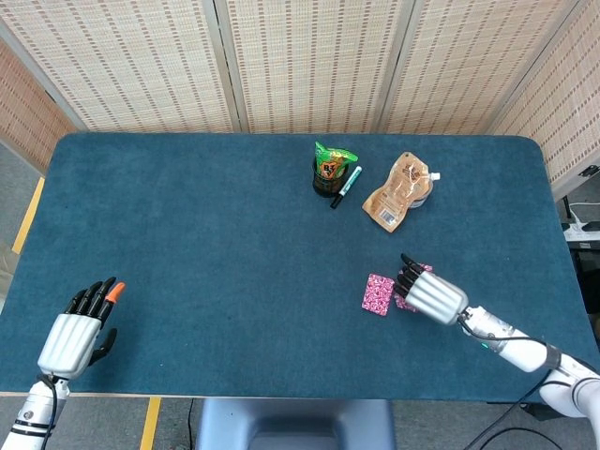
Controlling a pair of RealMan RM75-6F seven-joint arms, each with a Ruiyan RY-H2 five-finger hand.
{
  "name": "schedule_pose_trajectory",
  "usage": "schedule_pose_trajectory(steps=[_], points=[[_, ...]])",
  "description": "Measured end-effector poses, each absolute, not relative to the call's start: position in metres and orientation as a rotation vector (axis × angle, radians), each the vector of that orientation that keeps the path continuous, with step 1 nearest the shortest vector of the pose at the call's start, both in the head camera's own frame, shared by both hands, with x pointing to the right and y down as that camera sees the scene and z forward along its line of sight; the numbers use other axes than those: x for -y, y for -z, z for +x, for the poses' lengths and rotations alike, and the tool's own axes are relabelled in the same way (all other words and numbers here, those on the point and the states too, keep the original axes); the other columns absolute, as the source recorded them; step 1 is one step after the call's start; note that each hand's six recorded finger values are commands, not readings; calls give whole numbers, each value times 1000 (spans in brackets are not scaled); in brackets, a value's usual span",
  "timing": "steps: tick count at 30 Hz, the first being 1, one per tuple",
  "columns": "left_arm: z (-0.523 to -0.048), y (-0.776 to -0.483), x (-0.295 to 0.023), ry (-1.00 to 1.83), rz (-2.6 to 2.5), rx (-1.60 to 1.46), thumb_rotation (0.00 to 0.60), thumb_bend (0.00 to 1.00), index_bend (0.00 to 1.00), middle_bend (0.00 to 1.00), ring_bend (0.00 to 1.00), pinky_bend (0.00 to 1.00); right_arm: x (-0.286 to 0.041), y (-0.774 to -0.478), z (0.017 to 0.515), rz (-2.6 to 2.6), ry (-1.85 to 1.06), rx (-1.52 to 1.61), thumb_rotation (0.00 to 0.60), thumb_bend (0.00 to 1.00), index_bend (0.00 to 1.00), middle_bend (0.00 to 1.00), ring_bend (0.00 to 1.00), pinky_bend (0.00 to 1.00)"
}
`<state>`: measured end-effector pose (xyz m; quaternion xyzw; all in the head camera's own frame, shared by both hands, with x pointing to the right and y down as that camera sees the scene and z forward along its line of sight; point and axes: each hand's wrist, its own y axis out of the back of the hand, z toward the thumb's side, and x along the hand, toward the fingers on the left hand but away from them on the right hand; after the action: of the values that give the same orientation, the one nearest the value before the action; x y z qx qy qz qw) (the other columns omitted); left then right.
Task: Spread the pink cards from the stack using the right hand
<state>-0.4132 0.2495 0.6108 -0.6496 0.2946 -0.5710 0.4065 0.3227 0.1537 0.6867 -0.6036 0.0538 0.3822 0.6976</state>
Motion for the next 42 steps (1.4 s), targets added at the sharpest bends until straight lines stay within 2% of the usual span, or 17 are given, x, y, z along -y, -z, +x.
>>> schedule_pose_trajectory(steps=[7, 13, 15, 17, 19, 22, 27, 35, 39, 42], points=[[-411, -610, -251, 1431, -1643, -738, 600, 463, 0, 32, 80, 185, -187, -674, 327, -1364, -803, -165, 600, 231, 737, 518, 292, 145], [-410, -608, -253, 1423, -1649, -739, 600, 463, 0, 32, 80, 184, -212, -675, 333, -1369, -792, -225, 600, 232, 696, 517, 293, 145], [-410, -608, -253, 1423, -1649, -739, 600, 463, 0, 32, 80, 185, -216, -678, 335, -1371, -800, -240, 600, 232, 649, 516, 293, 145], [-410, -608, -252, 1423, -1651, -738, 600, 463, 0, 32, 80, 185, -218, -680, 335, -1367, -810, -246, 600, 232, 555, 478, 284, 145], [-410, -608, -252, 1423, -1653, -737, 600, 463, 0, 32, 80, 186, -218, -683, 335, -1372, -826, -247, 600, 231, 408, 370, 241, 145], [-412, -608, -251, 1426, -1653, -743, 600, 463, 0, 33, 80, 188, -220, -684, 332, -1389, -843, -243, 600, 231, 254, 254, 183, 144], [-413, -609, -250, 1428, -1651, -747, 600, 464, 0, 33, 86, 193, -223, -686, 330, -1385, -854, -261, 600, 230, 126, 172, 137, 143], [-414, -608, -250, 1427, -1655, -751, 600, 463, 0, 33, 88, 202, -224, -678, 333, -1381, -877, -244, 600, 213, 35, 90, 91, 133], [-414, -606, -249, 1424, -1649, -756, 600, 464, 0, 33, 88, 202, -223, -661, 332, -1383, -877, -165, 600, 213, 35, 88, 66, 123], [-414, -605, -249, 1418, -1649, -761, 600, 463, 0, 31, 86, 201, -219, -642, 331, -1406, -912, -27, 600, 212, 33, 49, 17, 114]])
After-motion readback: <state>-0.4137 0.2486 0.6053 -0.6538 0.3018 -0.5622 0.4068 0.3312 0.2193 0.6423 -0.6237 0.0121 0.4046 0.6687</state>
